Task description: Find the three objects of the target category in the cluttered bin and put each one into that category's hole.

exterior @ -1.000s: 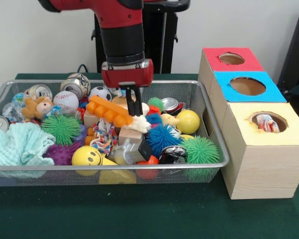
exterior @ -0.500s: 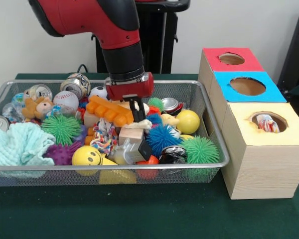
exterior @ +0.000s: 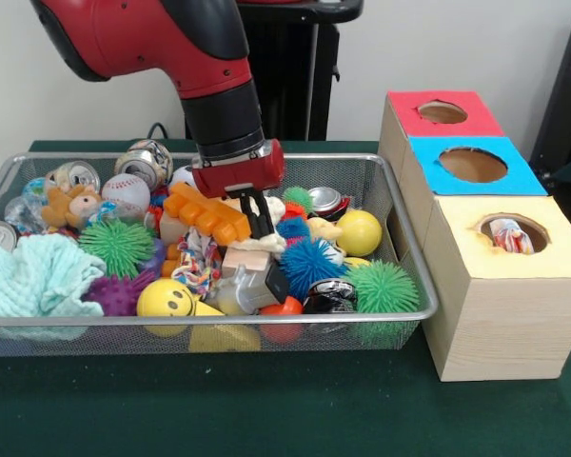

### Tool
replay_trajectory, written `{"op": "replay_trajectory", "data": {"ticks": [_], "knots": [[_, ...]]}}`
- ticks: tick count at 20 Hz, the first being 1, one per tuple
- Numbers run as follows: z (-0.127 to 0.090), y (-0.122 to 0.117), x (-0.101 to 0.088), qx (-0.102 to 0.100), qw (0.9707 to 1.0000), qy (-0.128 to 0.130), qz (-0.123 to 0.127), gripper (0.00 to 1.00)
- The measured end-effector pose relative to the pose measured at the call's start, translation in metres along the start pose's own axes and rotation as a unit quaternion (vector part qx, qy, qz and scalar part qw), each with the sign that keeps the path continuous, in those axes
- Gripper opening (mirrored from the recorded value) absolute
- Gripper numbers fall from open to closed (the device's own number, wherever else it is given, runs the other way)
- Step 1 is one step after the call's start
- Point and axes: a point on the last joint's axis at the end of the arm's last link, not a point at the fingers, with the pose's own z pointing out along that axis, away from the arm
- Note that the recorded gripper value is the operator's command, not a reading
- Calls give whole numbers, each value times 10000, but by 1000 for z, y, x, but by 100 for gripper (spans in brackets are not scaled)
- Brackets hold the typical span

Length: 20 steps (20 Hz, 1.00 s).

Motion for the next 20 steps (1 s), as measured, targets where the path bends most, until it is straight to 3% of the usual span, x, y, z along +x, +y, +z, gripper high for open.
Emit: {"op": "replay_trajectory", "data": {"ticks": [4,10,14,16,20], "knots": [[1,-2,-1,-88,10000,-38,19,0],[-6,4,-4,-48,9999,-64,-89,0],[-24,22,-7,124,9991,36,-400,0],[-38,39,-9,326,9967,227,-708,0],[-54,56,-13,504,9930,462,-968,0]]}}
